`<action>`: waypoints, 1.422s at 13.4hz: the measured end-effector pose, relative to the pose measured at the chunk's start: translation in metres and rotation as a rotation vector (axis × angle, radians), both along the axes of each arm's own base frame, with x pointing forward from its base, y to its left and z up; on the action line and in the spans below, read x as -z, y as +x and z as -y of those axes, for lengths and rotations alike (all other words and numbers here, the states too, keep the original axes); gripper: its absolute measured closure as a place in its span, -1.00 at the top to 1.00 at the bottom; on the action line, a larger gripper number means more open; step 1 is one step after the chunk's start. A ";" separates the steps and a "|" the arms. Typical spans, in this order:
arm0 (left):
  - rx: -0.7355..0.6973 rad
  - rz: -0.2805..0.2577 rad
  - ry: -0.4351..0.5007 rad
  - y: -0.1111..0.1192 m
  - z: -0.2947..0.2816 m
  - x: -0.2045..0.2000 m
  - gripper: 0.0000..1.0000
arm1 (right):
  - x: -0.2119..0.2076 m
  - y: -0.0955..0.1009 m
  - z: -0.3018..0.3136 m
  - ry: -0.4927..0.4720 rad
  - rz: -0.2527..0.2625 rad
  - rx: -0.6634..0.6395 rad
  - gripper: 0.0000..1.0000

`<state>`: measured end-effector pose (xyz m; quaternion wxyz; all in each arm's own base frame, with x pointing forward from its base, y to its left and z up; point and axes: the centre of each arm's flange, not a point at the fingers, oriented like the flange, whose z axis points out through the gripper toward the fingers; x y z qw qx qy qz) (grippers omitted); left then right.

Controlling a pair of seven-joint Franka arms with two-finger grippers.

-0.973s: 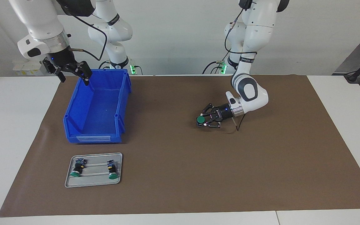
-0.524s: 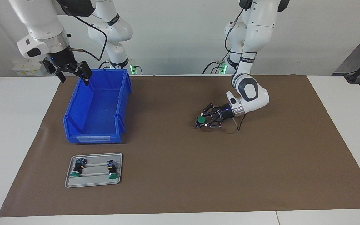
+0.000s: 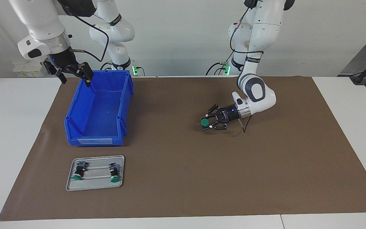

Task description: Place and press button with both arms

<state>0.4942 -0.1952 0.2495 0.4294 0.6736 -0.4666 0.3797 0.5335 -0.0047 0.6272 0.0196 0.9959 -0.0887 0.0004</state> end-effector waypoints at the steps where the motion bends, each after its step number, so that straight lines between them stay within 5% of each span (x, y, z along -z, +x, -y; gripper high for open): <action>1: 0.002 0.001 -0.001 0.000 0.001 -0.001 -0.15 | 0.000 0.000 0.000 0.000 0.000 0.000 1.00; 13: -0.010 -0.020 0.017 -0.005 0.003 0.000 0.30 | 0.000 0.000 0.000 0.000 0.000 0.000 1.00; 19: -0.146 -0.097 -0.009 0.012 0.007 -0.082 0.29 | 0.000 0.000 0.000 0.000 0.000 0.000 1.00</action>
